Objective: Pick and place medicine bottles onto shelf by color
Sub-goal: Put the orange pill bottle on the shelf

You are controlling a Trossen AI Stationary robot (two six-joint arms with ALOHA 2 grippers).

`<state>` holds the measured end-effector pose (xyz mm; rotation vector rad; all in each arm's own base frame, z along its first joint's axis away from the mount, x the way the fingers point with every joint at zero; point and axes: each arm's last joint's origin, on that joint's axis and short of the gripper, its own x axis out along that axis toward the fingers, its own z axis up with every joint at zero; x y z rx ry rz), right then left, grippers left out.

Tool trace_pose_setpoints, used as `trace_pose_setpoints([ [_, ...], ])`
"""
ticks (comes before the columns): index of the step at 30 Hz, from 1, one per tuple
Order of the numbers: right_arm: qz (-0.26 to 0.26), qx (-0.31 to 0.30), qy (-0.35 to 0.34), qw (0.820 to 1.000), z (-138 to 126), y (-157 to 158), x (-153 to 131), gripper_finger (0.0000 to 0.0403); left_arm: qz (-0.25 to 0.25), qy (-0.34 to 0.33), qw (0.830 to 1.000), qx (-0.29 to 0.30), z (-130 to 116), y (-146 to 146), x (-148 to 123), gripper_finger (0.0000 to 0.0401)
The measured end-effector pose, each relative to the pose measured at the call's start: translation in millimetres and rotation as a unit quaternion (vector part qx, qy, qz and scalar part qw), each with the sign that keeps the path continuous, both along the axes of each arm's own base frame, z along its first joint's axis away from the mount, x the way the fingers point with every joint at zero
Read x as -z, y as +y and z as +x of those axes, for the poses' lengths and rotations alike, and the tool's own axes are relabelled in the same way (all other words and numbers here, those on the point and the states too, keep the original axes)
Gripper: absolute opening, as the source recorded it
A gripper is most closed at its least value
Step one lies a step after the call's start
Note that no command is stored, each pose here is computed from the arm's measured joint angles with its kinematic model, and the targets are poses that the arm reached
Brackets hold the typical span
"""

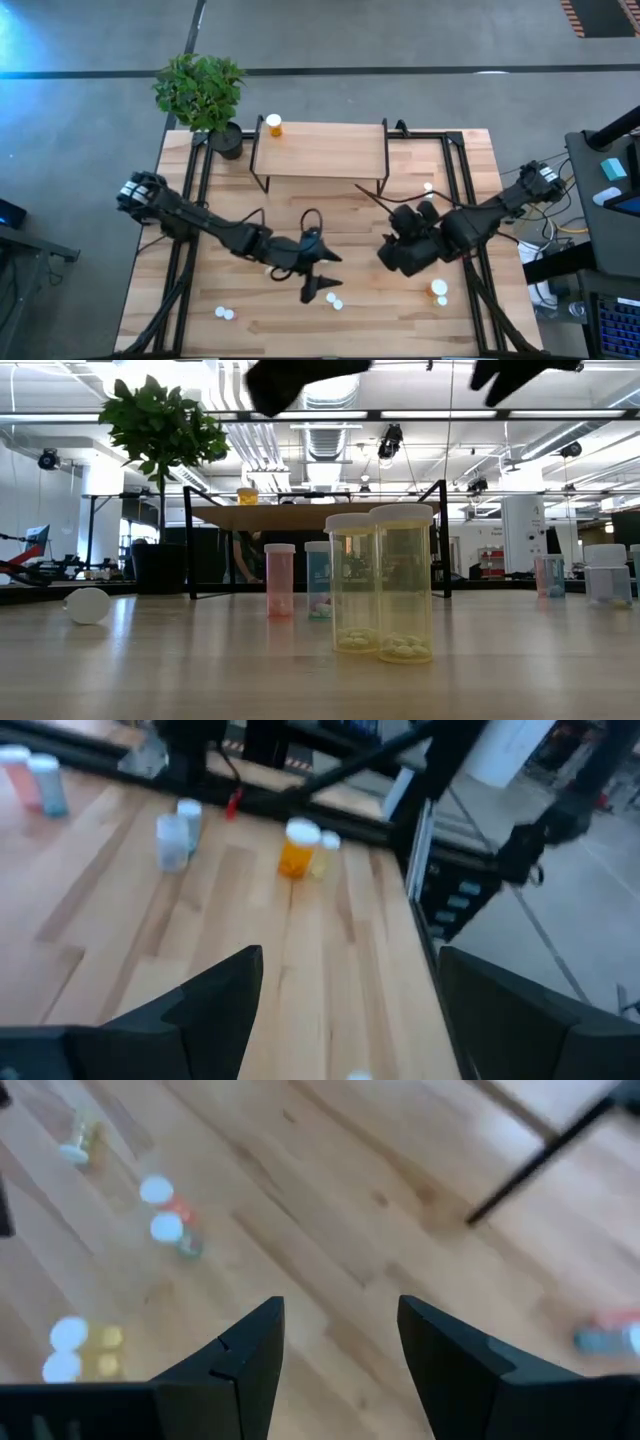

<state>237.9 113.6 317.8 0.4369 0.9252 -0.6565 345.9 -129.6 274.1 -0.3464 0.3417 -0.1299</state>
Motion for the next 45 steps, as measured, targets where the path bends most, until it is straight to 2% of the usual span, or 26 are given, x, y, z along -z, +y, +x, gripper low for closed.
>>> trace_pose_setpoints([
  [6, 0.055, 0.045, 0.124, 0.99, -30, 16, 11, 0.0187, 0.042, -0.029, 0.999, 0.016, 8, -4, -15, 0.0285],
  [9, 0.089, 0.051, 0.17, 0.98, -40, 25, 13, 0.0195, 0.047, -0.033, 0.998, -0.004, 8, -2, -17, 0.0285],
  [12, 0.123, 0.034, 0.183, 0.975, -45, 35, 13, 0.0216, 0.05, -0.034, 0.998, -0.022, 8, 0, -18, 0.0285],
  [15, 0.111, 0.029, 0.187, 0.976, -53, 43, 19, 0.0246, 0.05, -0.035, 0.998, -0.022, 8, 0, -18, 0.0285],
  [18, 0.1, 0.065, 0.198, 0.973, -63, 47, 33, 0.0277, 0.05, -0.034, 0.998, -0.024, 8, 0, -18, 0.0285],
  [22, 0.115, 0.104, 0.209, 0.966, -71, 54, 43, 0.0308, 0.053, -0.034, 0.997, -0.04, 9, 5, -17, 0.0285],
  [27, 0.137, 0.118, 0.218, 0.959, -73, 58, 56, 0.0313, 0.054, -0.035, 0.997, -0.052, 12, 11, -18, 0.0285],
  [32, 0.16, 0.076, 0.207, 0.962, -69, 63, 73, 0.0313, 0.056, -0.037, 0.996, -0.064, 12, 12, -19, 0.0285],
  [39, 0.179, 0.066, 0.25, 0.949, -77, 61, 102, 0.0313, 0.055, -0.037, 0.996, -0.06, 11, 9, -19, 0.0285],
  [45, 0.192, 0.073, 0.245, 0.947, -81, 63, 115, 0.0313, 0.055, -0.037, 0.996, -0.058, 10, 7, -19, 0.0285],
])
